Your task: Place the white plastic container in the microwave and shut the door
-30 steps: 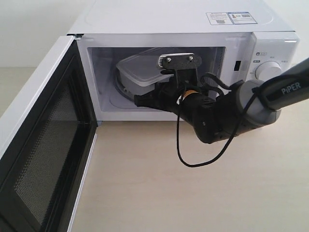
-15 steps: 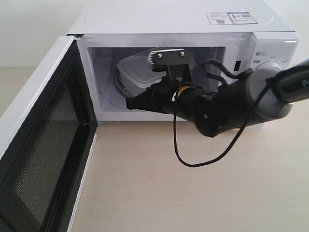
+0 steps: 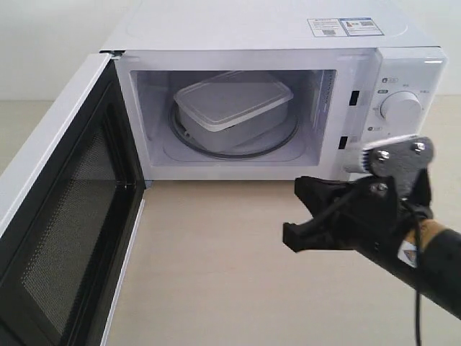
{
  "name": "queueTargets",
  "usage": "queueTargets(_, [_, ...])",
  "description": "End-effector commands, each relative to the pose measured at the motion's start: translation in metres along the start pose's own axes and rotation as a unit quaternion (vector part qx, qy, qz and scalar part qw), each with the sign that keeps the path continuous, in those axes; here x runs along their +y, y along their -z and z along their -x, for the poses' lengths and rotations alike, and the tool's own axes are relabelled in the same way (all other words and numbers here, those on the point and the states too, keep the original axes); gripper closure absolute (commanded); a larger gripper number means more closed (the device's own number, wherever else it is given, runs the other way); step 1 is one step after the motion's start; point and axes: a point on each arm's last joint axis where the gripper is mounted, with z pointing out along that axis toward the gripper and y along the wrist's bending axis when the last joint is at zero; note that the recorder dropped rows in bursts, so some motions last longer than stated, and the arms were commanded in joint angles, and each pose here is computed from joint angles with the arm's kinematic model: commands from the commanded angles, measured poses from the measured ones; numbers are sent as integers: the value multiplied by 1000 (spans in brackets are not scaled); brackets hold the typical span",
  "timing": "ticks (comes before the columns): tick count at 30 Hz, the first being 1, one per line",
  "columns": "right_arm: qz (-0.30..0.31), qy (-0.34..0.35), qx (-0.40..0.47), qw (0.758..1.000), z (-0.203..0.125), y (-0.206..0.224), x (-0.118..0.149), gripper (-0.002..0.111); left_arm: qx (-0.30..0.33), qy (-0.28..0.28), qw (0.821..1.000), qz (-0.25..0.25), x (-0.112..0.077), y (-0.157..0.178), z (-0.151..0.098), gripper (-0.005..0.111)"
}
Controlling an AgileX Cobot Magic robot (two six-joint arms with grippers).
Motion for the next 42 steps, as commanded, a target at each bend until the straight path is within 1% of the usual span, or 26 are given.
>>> queueTargets(1, [-20,-19,-72,997,3,49,-9,108,1,6,1000,0,0,0,-1,102])
queueTargets(3, [-119,-59,-108,985,7,70,-30,108,1,6,1000,0,0,0,-1,102])
queueTargets(4, [-188,-68,-122,972,10,81,-42,108,1,6,1000,0,0,0,-1,102])
queueTargets(5, [-204,-63,-124,969,12,86,-44,108,1,6,1000,0,0,0,-1,102])
queueTargets(6, [-209,-43,-120,970,15,90,-45,108,1,6,1000,0,0,0,-1,102])
queueTargets(7, [-200,-31,-118,972,16,92,-43,108,1,6,1000,0,0,0,-1,102])
queueTargets(10, [-158,-21,-117,980,20,97,-35,108,1,6,1000,0,0,0,-1,102])
queueTargets(11, [-153,-22,-117,981,20,99,-34,108,1,6,1000,0,0,0,-1,102])
queueTargets(17, [-144,-30,-106,983,19,100,-33,108,1,6,1000,0,0,0,-1,102])
queueTargets(22, [-134,-36,-69,988,12,98,-31,108,1,6,1000,0,0,0,-1,102])
queueTargets(24, [-134,-36,-65,988,12,98,-31,108,-42,0,999,2,0,0,7,102])
queueTargets(25, [-134,-36,-65,988,12,98,-31,108,-106,-7,994,5,1,2,18,102])
queueTargets(26, [-134,-36,-65,988,12,98,-31,108,-141,-7,990,5,1,4,25,102])
queueTargets(28, [-133,-36,-65,988,12,98,-31,108,-235,-7,972,6,1,10,41,102])
queueTargets(30, [-133,-36,-64,988,12,98,-31,108,-317,-2,948,7,1,18,54,102])
queueTargets(31, [-133,-36,-64,988,12,98,-31,108,-344,2,939,6,1,21,58,102])
queueTargets(33, [-132,-37,-59,989,11,98,-31,108,-374,19,927,-3,0,29,70,102])
queueTargets(34, [-131,-37,-55,989,10,98,-30,108,-378,26,925,-7,-1,32,77,102])
queueTargets(36, [-128,-38,-46,990,8,98,-30,108,-367,24,930,-9,-3,38,89,102])
queueTargets(39, [-127,-38,-43,990,8,98,-30,108,-333,-11,943,-2,-6,48,108,102])
queueTargets(42, [-130,-35,-53,990,10,98,-30,108,-282,-42,958,4,-9,49,131,102])
